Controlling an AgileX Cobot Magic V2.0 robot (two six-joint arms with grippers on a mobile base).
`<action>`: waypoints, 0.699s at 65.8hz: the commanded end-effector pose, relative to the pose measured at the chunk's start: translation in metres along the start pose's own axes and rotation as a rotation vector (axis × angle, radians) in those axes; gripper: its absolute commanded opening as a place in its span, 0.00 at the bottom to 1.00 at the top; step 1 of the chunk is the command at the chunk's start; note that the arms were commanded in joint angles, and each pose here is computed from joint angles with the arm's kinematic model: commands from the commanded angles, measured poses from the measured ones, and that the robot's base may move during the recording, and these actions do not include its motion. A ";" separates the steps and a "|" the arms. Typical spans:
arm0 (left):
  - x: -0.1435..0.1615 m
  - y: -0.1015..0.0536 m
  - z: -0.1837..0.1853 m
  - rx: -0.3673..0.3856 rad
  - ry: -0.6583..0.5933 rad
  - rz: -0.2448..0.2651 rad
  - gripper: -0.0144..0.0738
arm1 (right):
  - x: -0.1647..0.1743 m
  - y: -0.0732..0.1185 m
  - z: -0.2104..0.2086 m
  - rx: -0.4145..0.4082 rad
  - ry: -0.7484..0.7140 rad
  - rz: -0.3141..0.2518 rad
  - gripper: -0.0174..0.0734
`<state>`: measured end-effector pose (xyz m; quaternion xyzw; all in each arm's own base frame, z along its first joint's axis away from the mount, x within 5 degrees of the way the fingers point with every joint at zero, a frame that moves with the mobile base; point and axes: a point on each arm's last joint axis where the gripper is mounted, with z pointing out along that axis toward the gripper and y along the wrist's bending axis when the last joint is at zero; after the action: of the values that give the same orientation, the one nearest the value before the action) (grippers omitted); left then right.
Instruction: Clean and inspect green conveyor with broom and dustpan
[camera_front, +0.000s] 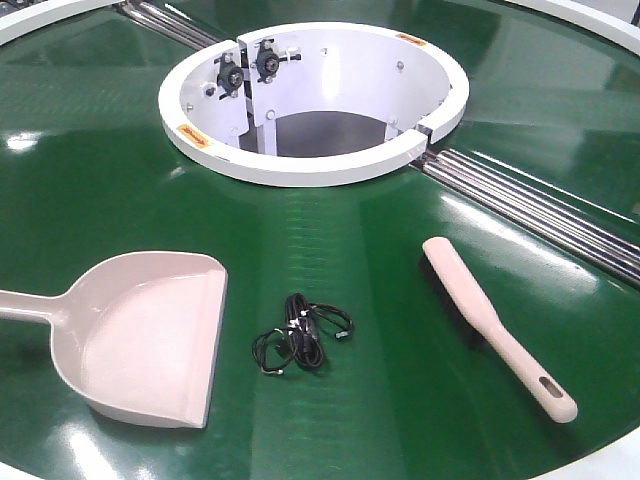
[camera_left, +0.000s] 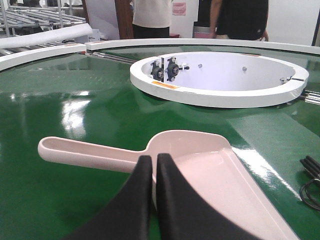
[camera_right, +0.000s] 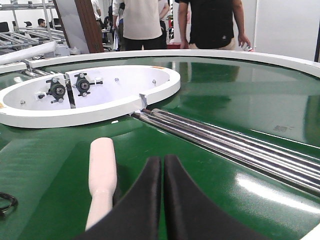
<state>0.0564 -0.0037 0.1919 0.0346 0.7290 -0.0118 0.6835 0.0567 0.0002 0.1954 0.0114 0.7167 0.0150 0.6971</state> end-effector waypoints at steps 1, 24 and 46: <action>-0.004 0.000 -0.001 -0.001 -0.076 -0.014 0.16 | -0.006 0.000 -0.001 0.000 -0.082 -0.008 0.18; -0.004 0.000 -0.001 -0.001 -0.076 -0.014 0.16 | -0.006 0.000 -0.001 0.000 -0.082 -0.008 0.18; -0.004 0.000 -0.001 -0.001 -0.076 -0.014 0.16 | -0.006 0.000 -0.001 0.000 -0.082 -0.008 0.18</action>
<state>0.0564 -0.0037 0.1919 0.0346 0.7290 -0.0118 0.6835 0.0567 0.0002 0.1954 0.0114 0.7167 0.0150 0.6971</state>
